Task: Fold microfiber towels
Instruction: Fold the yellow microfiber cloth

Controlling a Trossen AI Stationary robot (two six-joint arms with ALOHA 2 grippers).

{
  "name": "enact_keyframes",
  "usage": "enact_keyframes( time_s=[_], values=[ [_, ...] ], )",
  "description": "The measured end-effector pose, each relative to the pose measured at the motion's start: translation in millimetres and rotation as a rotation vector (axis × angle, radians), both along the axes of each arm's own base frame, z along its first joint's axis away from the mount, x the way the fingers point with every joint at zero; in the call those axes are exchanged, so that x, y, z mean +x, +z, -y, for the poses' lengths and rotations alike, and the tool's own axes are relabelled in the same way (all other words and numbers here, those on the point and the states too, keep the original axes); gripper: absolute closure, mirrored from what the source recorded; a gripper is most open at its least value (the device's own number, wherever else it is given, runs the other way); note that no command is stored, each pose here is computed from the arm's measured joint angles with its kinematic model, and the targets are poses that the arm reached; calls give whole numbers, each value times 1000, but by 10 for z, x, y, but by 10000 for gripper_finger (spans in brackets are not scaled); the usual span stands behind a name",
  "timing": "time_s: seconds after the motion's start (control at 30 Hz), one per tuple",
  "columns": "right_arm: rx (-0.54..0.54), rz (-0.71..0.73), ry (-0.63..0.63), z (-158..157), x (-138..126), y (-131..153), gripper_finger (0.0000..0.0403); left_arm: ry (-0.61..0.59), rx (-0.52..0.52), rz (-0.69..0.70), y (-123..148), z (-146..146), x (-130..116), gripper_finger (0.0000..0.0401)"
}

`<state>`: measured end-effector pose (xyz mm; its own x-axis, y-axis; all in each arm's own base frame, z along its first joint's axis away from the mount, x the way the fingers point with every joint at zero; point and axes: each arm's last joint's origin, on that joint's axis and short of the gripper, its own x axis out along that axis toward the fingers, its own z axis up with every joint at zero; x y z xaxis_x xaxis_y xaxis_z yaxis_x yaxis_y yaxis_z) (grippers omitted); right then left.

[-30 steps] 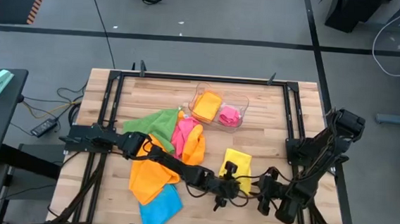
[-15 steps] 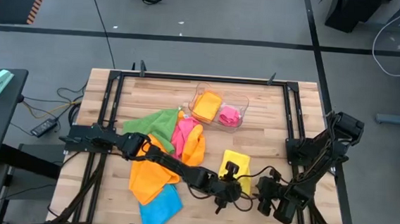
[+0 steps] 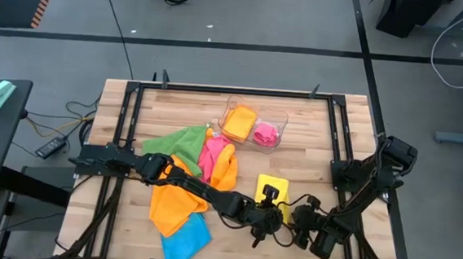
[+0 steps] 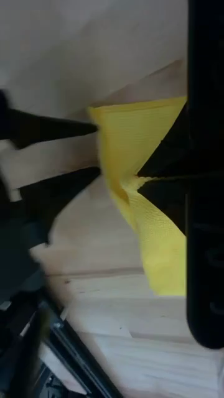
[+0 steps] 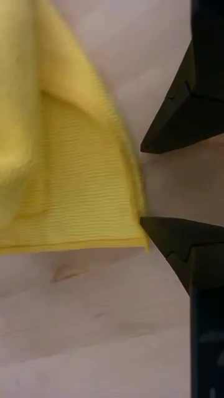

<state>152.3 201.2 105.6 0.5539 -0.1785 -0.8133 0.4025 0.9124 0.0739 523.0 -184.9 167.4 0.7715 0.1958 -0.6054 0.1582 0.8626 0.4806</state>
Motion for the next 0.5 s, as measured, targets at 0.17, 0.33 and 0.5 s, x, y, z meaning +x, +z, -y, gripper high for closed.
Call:
enact_keyframes(
  time_s=[0.17,0.33,0.5],
  values=[
    [-68,56,-3,67,104,-4,215,2,1,-11,37,2,-6,393],
    [-103,121,-15,119,233,20,215,5,-6,2,83,2,7,389],
    [-103,137,-1,127,293,33,215,5,-3,-7,76,0,0,385]
  ],
)
